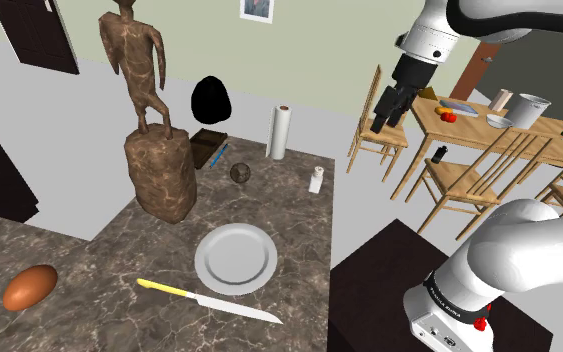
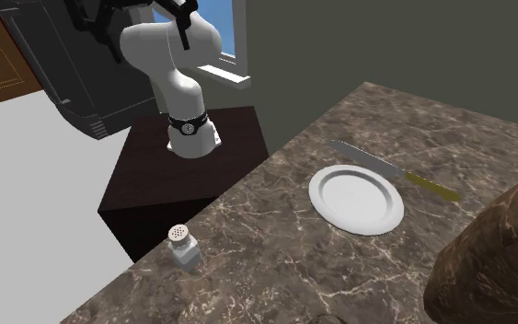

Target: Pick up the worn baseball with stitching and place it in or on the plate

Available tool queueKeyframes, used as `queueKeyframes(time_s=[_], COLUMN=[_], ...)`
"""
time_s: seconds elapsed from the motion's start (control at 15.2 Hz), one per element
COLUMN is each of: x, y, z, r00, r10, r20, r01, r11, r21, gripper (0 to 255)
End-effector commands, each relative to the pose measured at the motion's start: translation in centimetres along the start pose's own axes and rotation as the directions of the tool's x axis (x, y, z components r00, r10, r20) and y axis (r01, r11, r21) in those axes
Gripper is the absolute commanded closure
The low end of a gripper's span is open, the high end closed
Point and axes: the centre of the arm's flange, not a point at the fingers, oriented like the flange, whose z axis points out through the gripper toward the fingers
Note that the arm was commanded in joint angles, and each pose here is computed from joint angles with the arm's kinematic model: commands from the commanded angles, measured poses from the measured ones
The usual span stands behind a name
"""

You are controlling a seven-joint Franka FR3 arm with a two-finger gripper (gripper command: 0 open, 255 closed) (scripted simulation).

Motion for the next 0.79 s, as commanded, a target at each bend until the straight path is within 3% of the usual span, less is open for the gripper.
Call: queueKeyframes(time_s=[0.0,0.73], x=[0.0,10.7], y=[0.0,-5.6], z=[0.0,8.6], r00=[1.0,1.0], r10=[0.0,0.019], r20=[0.0,0.009], r01=[0.0,-0.019], r11=[1.0,0.999], r21=[0.0,-0.038], gripper=[0,0])
